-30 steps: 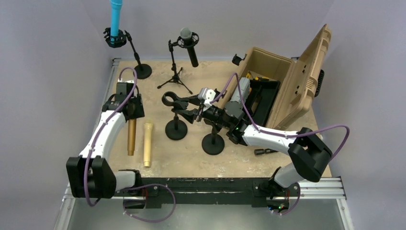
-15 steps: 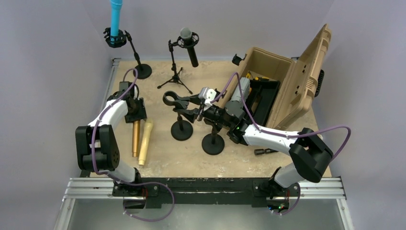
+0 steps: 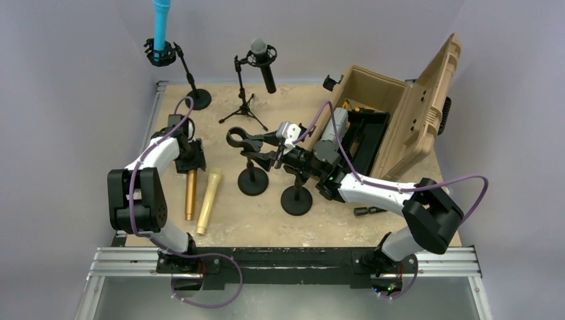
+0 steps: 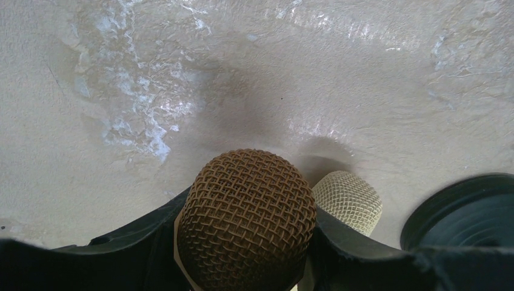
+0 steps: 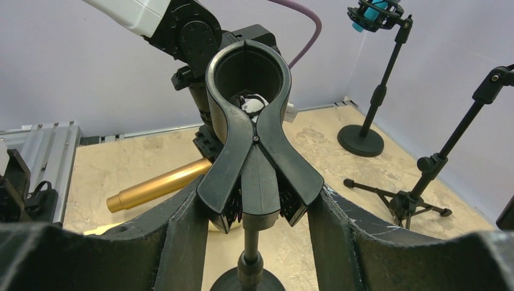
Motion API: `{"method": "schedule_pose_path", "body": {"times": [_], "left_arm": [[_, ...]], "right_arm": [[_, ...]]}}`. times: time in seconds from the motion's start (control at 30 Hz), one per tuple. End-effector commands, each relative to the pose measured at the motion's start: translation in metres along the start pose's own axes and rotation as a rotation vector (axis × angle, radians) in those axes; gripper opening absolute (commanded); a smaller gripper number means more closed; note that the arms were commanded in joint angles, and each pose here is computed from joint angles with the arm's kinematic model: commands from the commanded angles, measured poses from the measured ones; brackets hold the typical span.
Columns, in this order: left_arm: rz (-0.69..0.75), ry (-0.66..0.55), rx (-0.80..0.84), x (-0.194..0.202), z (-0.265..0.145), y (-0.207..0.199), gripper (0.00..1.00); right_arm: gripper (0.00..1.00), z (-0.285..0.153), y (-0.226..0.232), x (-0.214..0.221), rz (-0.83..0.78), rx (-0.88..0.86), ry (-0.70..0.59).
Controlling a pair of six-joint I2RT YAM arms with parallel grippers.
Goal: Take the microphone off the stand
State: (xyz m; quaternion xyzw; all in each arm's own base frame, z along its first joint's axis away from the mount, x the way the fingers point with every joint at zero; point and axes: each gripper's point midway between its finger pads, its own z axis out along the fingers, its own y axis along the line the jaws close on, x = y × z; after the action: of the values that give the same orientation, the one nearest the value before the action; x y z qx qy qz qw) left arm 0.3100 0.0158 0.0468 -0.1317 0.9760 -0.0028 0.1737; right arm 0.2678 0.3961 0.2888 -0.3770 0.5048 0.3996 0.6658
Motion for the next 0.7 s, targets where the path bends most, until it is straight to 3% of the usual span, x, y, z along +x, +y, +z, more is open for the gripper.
{"method": "schedule_pose_path", "body": {"times": [0.0,0.43,0.67], "left_arm": [[-0.012,-0.022,0.014,-0.009,-0.003,-0.001,0.29],[-0.038,0.008,0.055,-0.007,0.001,-0.01,0.71],[-0.044,-0.009,0.063,-0.011,-0.002,-0.012,0.73]], "right_arm": [[0.0,-0.002,-0.001,-0.049,-0.072,-0.008,-0.134],[0.0,-0.004,-0.001,-0.053,-0.071,-0.006,-0.134],[0.0,-0.003,-0.001,-0.053,-0.069,-0.007,-0.131]]}}
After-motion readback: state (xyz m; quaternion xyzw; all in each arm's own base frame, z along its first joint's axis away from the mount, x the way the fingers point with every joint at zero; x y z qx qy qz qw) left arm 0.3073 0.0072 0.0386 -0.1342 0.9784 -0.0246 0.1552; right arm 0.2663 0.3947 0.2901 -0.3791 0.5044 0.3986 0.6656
